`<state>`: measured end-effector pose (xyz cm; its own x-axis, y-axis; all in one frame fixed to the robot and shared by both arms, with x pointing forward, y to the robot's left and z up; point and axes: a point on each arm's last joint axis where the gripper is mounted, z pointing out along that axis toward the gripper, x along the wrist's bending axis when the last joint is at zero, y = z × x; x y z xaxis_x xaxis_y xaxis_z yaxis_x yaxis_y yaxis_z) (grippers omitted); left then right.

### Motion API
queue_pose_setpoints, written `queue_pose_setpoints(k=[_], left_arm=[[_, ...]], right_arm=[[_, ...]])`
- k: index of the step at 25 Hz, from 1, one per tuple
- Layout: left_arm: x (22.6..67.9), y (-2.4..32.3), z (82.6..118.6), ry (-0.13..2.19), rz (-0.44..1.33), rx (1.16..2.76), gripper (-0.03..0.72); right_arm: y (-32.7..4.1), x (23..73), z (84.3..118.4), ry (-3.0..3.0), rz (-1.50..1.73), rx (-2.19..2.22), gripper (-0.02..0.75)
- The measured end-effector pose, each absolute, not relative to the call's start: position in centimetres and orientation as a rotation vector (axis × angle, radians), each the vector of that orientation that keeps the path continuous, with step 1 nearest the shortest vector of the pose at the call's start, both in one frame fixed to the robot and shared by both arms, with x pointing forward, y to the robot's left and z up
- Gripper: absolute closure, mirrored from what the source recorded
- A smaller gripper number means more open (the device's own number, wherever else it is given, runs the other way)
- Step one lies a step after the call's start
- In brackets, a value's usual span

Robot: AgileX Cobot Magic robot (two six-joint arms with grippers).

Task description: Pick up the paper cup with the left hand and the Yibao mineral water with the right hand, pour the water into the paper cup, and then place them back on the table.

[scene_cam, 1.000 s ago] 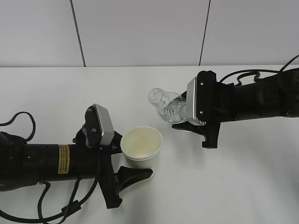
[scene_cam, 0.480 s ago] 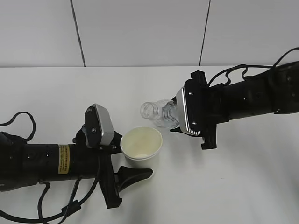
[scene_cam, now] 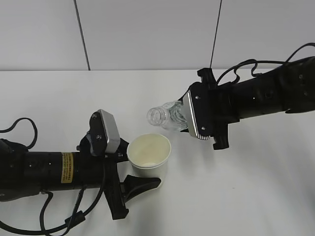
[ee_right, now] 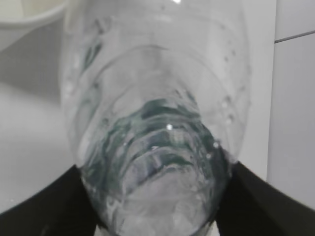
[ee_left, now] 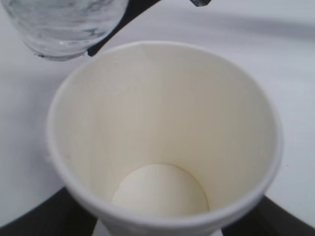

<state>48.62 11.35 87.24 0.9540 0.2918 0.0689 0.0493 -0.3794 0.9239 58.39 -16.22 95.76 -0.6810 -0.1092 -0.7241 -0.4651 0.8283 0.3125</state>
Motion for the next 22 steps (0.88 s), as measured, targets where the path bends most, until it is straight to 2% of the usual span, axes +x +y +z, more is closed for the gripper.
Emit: queue_pose_setpoints(k=[22], left_arm=[[49.09, 11.48, 87.35, 0.314, 0.293, 1.929, 0.218]], right_arm=[[-16.16, 58.81, 96.29, 2.223, 0.518, -0.617, 0.284]])
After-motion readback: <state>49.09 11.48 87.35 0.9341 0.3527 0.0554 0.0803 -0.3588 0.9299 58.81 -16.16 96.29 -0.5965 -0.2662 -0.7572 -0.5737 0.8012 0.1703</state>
